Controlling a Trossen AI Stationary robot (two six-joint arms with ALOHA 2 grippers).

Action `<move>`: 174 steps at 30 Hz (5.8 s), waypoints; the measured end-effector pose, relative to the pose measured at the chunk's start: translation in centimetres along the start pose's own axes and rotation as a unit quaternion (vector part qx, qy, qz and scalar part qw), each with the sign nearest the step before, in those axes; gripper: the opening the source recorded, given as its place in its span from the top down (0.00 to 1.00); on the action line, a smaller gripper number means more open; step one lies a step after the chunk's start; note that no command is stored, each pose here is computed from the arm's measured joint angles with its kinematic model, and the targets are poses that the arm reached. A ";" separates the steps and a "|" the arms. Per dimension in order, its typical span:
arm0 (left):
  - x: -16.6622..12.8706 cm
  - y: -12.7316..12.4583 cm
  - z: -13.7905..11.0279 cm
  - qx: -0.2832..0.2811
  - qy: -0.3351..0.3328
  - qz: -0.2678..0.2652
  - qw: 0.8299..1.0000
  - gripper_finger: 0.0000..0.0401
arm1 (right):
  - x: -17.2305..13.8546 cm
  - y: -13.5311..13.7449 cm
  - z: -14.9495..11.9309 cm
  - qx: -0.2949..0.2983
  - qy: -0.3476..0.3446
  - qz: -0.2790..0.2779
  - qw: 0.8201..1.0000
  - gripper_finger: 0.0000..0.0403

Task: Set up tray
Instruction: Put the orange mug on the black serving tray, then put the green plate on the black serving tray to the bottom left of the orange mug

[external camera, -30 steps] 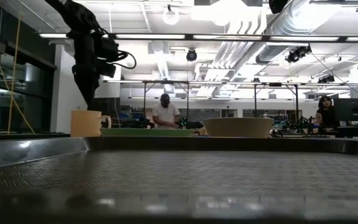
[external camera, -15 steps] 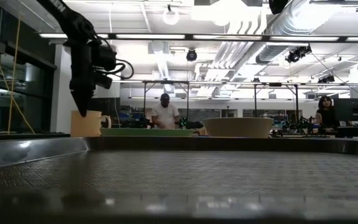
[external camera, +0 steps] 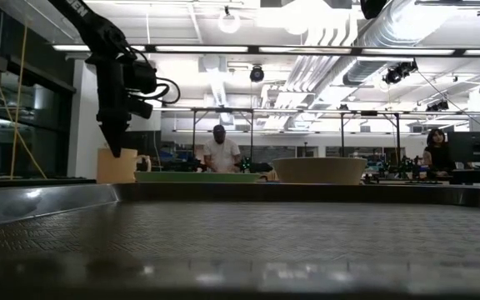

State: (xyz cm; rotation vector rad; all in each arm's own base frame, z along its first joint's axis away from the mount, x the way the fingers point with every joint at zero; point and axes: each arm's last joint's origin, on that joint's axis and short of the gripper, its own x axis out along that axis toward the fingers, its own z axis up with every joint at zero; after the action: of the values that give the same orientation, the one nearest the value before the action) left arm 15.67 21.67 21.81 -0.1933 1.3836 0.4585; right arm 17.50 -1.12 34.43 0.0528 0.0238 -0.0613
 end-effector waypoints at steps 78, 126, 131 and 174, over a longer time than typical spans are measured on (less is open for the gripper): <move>-6.2 -37.8 22.2 0.546 -0.289 -0.100 0.780 0.97 | -9.9 -2.0 1.0 0.006 -0.046 -0.237 0.970 1.00; -0.6 -39.7 23.0 0.611 -0.276 -0.106 0.734 0.95 | -9.6 -1.5 0.9 0.079 -0.049 -0.138 0.986 1.00; -0.5 -39.7 23.0 0.611 -0.275 -0.106 0.734 0.77 | -9.6 -1.5 0.8 0.079 -0.046 -0.138 0.986 1.00; -8.6 -15.6 24.1 0.244 -0.158 0.018 0.957 0.47 | -9.5 -1.5 0.0 0.102 -0.007 -0.131 0.986 1.00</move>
State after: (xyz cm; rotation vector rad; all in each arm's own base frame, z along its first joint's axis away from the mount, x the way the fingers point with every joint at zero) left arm 42.91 15.49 32.59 0.2997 1.1443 0.1554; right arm 7.89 -2.01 34.63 0.2545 0.0106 -0.3268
